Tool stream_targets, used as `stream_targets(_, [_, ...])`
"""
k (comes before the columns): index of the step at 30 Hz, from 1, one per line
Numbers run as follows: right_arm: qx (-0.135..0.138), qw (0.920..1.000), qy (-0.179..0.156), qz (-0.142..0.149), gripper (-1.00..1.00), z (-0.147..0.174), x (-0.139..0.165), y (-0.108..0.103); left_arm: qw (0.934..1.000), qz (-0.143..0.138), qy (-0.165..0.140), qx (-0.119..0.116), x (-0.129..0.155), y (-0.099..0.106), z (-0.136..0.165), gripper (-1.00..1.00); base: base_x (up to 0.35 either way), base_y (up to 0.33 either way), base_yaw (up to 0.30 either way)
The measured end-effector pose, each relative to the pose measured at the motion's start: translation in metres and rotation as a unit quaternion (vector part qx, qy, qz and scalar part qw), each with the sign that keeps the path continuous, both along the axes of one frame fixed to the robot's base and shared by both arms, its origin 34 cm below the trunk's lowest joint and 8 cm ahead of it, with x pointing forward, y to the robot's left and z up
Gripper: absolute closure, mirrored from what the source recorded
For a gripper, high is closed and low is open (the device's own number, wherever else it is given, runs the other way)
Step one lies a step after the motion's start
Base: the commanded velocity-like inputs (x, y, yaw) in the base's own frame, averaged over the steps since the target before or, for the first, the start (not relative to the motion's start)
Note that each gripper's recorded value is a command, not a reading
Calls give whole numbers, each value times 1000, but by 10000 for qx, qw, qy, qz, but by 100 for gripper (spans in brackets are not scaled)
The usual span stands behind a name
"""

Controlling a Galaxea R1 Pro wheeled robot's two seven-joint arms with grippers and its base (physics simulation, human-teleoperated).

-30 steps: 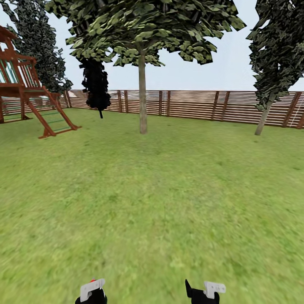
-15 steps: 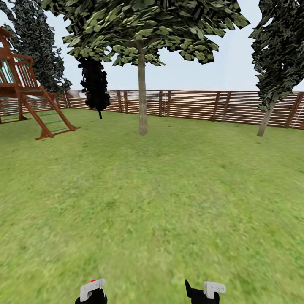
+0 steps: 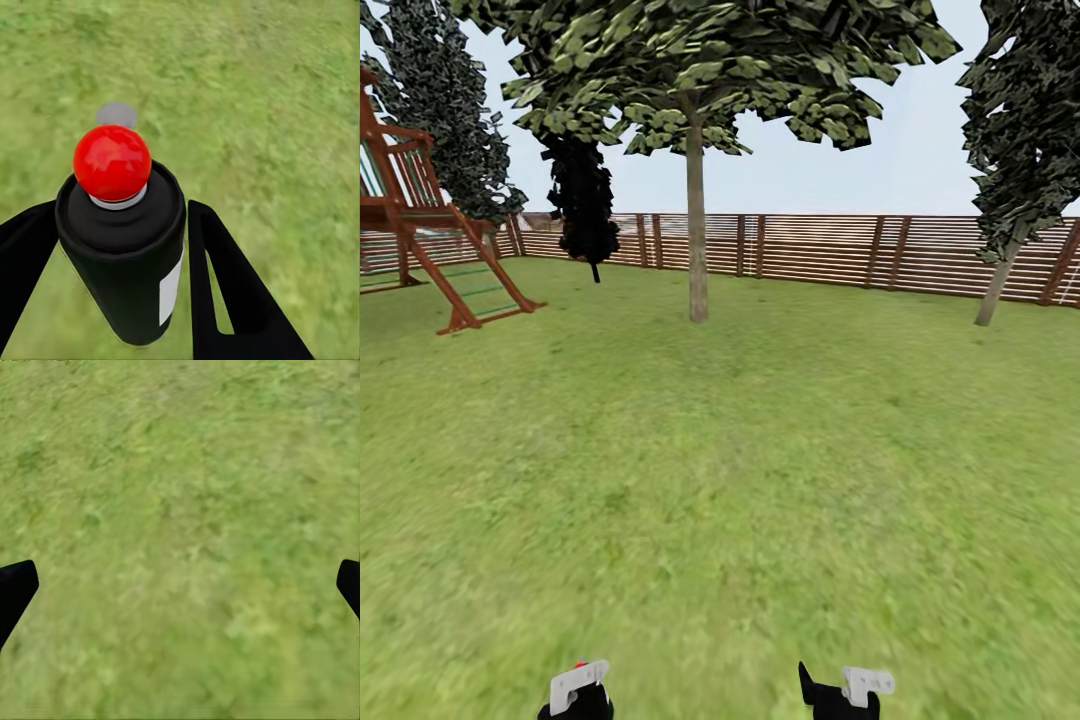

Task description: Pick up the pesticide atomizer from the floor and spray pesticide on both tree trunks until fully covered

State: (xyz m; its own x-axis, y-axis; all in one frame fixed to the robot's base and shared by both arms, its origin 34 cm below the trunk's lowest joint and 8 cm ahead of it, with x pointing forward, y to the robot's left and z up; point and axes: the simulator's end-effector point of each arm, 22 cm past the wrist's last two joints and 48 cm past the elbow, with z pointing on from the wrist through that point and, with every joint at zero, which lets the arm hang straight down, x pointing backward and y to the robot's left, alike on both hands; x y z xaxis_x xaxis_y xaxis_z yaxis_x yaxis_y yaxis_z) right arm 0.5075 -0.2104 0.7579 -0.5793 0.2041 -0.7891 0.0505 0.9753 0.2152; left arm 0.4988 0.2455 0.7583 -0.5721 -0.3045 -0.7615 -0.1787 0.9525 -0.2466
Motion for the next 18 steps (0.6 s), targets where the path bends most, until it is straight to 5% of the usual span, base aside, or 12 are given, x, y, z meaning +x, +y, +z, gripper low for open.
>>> stream_targets(18, [6,10000,0,4,-100,0,0,1,10000,-2,-7,-5,1,0,0,100,339,58,0])
